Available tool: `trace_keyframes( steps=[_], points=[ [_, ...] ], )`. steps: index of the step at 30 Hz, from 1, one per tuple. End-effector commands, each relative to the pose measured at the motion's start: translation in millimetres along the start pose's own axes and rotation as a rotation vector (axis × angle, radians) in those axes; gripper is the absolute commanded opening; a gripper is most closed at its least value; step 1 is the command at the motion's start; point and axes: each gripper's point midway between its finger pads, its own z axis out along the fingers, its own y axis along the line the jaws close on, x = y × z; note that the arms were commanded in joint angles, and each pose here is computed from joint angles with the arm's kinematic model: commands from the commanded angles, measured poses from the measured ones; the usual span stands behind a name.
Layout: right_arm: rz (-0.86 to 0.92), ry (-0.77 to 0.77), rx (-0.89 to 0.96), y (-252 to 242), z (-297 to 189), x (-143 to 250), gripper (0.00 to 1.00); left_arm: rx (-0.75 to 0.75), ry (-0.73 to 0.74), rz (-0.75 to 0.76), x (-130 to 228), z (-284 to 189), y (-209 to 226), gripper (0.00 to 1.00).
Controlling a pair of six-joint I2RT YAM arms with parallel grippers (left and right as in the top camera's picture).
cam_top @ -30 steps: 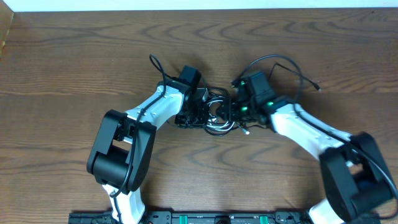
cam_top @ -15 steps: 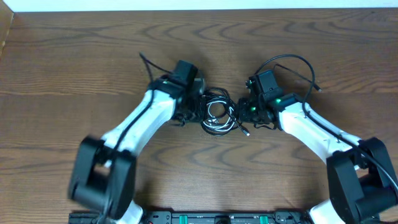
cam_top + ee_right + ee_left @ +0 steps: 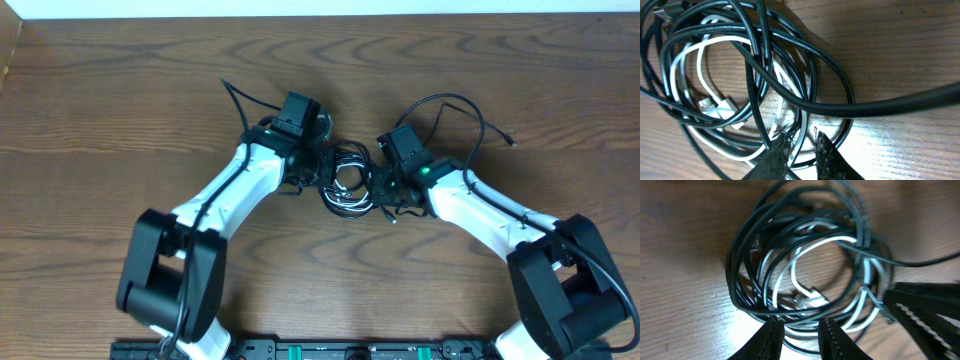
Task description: Untangle cables
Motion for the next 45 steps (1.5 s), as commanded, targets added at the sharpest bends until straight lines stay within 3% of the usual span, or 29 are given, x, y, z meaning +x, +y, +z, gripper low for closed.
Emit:
trace_keyframes(
  steps=[1, 14, 32, 39, 45],
  points=[
    [0.019, -0.054, 0.07, -3, 1, -4, 0.16, -0.019, 0.016, -0.008, 1, 12, 6, 0.29],
    [0.038, -0.122, 0.147, -6, 2, -6, 0.16, -0.066, -0.036, 0.002, -11, 17, 14, 0.29],
    [0.039, -0.094, 0.176, -12, 24, 0, 0.17, -0.178, -0.032, -0.008, -12, 38, 41, 0.29],
    [0.047, -0.112, 0.174, -12, 19, -7, 0.01, -0.19, -0.027, -0.01, -10, 41, 44, 0.29],
    [0.025, -0.146, 0.176, -12, 3, -16, 0.01, -0.19, -0.027, -0.01, -10, 41, 44, 0.29]
  ],
)
